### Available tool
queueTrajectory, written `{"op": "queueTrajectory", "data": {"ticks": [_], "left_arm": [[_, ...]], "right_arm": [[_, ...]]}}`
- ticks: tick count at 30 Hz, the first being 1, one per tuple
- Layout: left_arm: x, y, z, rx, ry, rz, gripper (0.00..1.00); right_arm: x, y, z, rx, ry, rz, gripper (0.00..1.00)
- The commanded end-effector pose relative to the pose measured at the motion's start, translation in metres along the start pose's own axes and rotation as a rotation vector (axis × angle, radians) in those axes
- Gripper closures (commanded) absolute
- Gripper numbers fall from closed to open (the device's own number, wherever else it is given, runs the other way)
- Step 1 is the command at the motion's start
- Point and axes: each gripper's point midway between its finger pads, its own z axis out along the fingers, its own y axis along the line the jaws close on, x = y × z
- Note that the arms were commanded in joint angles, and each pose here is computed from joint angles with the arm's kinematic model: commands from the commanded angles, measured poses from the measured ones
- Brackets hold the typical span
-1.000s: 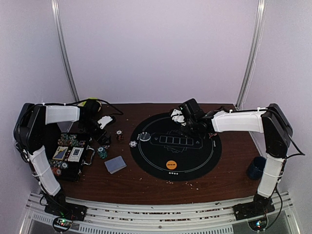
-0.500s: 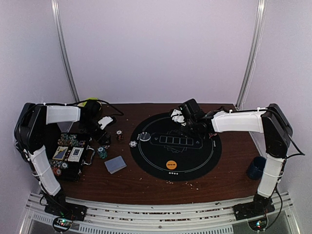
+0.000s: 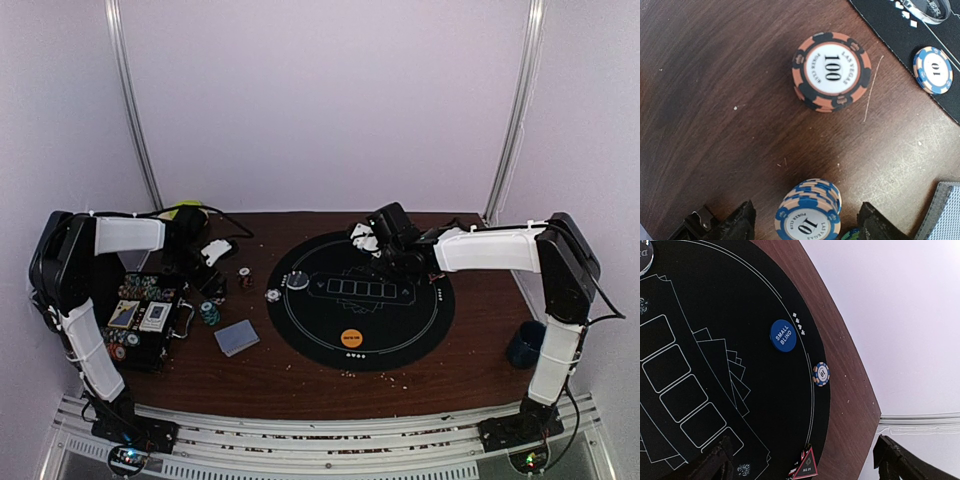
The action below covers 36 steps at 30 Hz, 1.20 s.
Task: Distribute texas hold em gaming equipment
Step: Pick up the pile of poker chips from the pile of poker chips.
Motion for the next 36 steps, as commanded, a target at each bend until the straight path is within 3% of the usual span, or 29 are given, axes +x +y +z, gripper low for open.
{"op": "queueTrajectory", "data": {"ticks": [1, 21, 28, 36], "left_arm": [[0.0002, -0.0012, 0.0032, -0.006, 0.0, 0.011, 0.28], [0.0002, -0.0024, 0.0017, -0.002, -0.001, 0.016, 0.46], [-0.0014, -0.0035, -0.0002, 0.004, -0.007, 0.018, 0.6], [-0.0036, -0.0038, -0.0036, 0.006, -0.013, 0.02, 0.66]], "right_arm": [[0.0024, 0.0025, 0.0004, 0.016, 0.009, -0.007, 0.0], [0.002, 0.0017, -0.0002, 0.025, 0.008, -0.009, 0.0], [0.0012, 0.0006, -0.001, 0.029, 0.006, -0.009, 0.0], [0.0013, 0.0, -0.0013, 0.031, 0.006, -0.009, 0.0]]}}
